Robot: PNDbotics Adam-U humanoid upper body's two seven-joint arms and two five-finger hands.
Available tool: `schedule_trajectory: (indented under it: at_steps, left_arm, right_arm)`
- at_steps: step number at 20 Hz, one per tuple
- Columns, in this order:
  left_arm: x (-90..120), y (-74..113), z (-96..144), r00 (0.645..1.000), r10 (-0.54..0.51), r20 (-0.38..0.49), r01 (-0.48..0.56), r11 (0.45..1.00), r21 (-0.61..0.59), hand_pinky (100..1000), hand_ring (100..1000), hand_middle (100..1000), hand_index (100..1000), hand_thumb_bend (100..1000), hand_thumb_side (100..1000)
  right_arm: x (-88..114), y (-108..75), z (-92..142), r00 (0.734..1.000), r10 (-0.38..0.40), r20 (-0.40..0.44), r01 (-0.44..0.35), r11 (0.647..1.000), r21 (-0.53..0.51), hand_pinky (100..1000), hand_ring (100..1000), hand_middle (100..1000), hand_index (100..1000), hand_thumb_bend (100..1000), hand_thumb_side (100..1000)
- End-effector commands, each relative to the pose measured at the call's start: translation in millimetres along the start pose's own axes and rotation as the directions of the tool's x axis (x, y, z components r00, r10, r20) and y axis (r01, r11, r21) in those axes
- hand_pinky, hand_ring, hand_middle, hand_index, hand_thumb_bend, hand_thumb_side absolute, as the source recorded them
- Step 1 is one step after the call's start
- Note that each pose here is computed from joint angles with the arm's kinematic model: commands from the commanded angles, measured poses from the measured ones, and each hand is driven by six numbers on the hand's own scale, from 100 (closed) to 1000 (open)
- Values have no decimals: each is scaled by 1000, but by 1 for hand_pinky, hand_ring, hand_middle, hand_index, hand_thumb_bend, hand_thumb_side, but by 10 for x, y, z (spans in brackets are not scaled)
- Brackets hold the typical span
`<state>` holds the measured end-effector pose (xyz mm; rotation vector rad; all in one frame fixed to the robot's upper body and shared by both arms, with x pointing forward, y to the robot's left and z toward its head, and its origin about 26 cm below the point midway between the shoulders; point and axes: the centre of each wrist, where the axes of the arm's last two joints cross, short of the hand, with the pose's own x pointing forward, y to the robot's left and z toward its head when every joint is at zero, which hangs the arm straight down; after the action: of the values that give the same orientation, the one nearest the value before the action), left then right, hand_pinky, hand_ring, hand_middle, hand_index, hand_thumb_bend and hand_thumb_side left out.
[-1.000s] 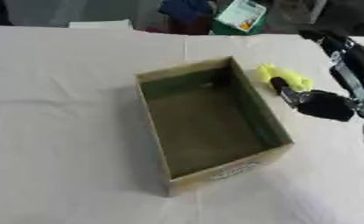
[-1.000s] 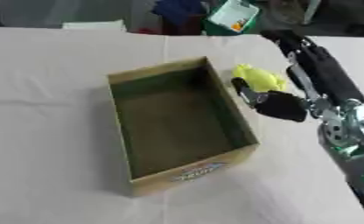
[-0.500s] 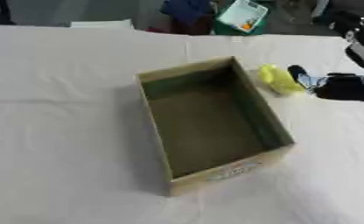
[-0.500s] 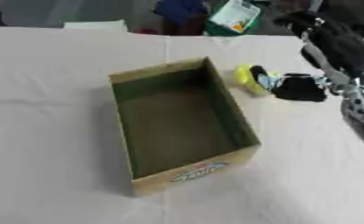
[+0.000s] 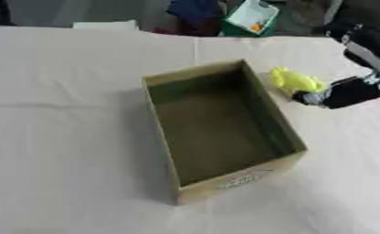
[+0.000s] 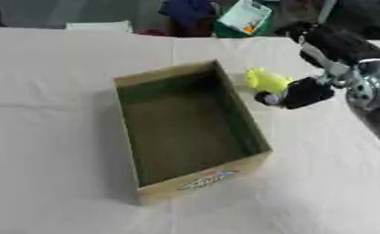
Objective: Pick up objects on the table and place them in the box.
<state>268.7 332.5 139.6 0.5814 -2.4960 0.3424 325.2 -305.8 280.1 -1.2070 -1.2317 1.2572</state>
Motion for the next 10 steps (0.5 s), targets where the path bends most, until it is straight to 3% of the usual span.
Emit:
schedule_trajectory:
  at_steps: [1,10]
  left_arm:
    - [53,-12,-44,1000,3,27,-3,1000,-17,383,447,533,653,100,551]
    - [53,-25,-43,1000,7,24,-6,1000,-23,383,447,534,652,100,546]
  right_arm:
    - [-111,-23,-113,998,33,-43,-32,999,26,870,970,923,984,449,386]
    - [-221,212,-452,996,28,-86,-15,989,150,874,972,922,1000,381,345]
